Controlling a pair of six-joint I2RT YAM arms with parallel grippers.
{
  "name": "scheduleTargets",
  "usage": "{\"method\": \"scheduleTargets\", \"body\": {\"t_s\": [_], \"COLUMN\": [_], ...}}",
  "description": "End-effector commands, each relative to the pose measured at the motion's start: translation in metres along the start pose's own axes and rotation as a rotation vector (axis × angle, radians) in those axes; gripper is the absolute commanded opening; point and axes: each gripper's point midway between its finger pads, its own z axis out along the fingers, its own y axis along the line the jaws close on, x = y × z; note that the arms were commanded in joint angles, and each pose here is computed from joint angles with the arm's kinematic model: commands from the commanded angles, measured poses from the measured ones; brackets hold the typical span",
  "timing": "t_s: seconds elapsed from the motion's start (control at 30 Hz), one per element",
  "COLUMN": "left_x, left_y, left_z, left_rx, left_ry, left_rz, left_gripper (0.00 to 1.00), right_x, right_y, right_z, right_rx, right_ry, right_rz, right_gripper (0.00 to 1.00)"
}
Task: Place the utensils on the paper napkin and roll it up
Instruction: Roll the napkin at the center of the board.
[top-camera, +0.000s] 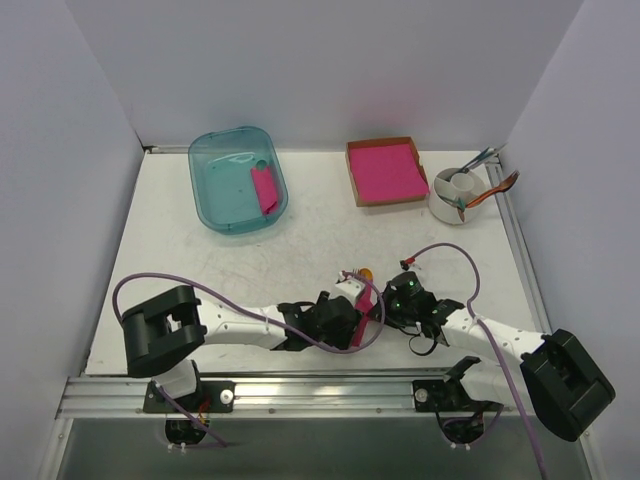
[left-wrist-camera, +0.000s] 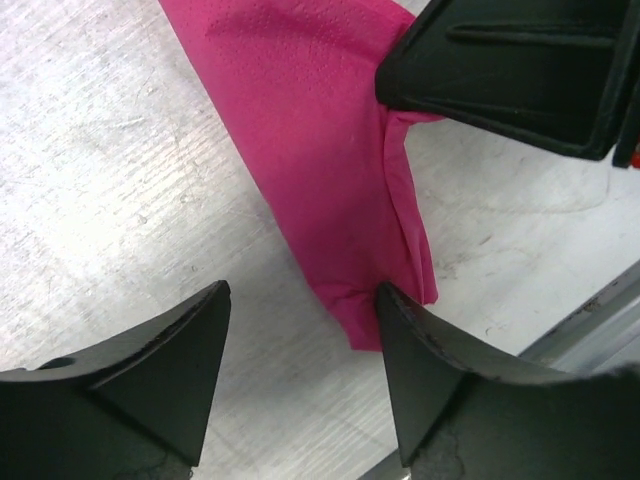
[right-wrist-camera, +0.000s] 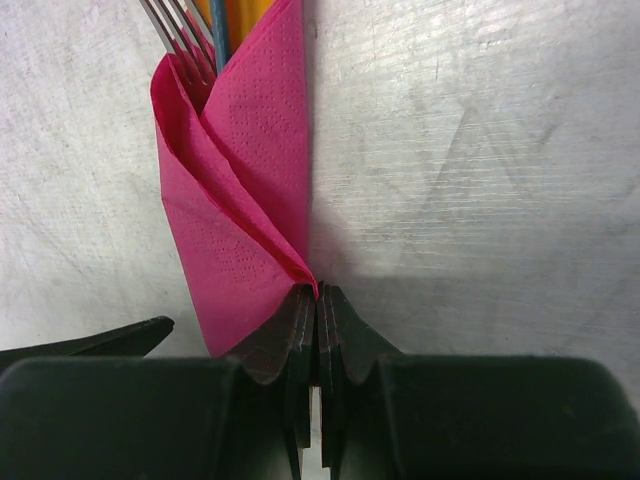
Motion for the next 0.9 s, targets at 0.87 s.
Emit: {"method": "scheduleTargets", "body": {"t_s": [0.87], "left_x": [-0.086], "left_y": [0.011], "left_z": [0.027], "left_rx": [0.064], "left_ry": [-0.027], "left_rz": [-0.067], "left_gripper": [0.82], "right_x": [-0.005], "right_y": [-0.014], "right_z": [-0.002], "right_rx": [0.036], "right_ry": [-0.045], "right_rz": [-0.008], "right_gripper": [0.00]}}
